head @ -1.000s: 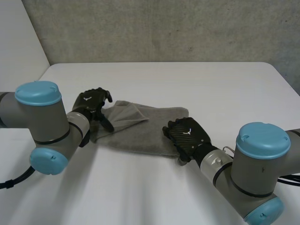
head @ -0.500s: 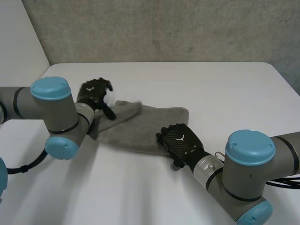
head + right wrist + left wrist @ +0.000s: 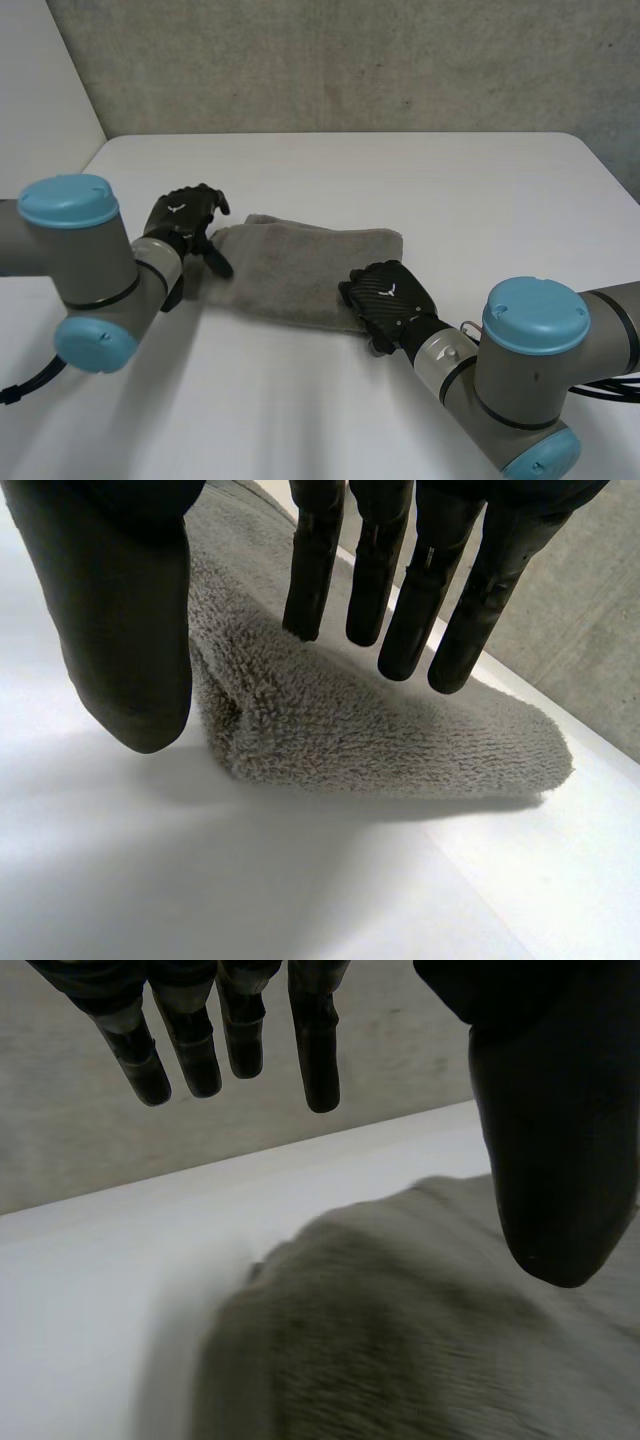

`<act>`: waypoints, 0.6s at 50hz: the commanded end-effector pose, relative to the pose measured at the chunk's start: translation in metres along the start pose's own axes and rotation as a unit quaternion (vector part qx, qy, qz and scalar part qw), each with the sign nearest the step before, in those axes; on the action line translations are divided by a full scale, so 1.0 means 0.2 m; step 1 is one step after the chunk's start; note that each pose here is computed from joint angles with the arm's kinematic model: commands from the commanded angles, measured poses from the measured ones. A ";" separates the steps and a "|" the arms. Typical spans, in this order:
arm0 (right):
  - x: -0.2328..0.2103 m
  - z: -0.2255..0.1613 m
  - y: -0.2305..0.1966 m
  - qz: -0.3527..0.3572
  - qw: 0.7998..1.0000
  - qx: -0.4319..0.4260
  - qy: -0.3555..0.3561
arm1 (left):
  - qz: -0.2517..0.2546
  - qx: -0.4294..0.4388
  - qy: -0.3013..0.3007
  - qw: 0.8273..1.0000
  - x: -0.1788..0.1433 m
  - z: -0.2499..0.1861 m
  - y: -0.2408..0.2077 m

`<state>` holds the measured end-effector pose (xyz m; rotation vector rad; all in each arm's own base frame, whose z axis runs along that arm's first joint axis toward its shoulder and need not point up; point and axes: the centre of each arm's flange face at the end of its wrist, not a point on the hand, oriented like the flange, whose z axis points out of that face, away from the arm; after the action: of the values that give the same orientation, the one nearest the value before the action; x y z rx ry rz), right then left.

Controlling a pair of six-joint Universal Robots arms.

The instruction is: Fold the towel.

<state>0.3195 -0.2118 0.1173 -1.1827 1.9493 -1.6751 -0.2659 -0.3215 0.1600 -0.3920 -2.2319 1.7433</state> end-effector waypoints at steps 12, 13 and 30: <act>0.03 0.02 0.02 -0.018 1.000 0.002 0.019 | 0.085 -0.028 0.022 0.996 -0.08 -0.11 0.07; 0.03 0.03 0.01 -0.019 1.000 0.006 0.021 | 0.084 -0.025 0.021 0.996 -0.08 -0.11 0.06; 0.04 0.07 0.06 -0.044 0.998 0.017 0.030 | 0.071 -0.019 0.020 0.997 -0.08 -0.13 0.05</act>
<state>0.3194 -0.2248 0.1056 -1.2166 1.9363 -1.7750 -0.2426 -0.3033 0.1540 -0.6240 -2.2664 1.7482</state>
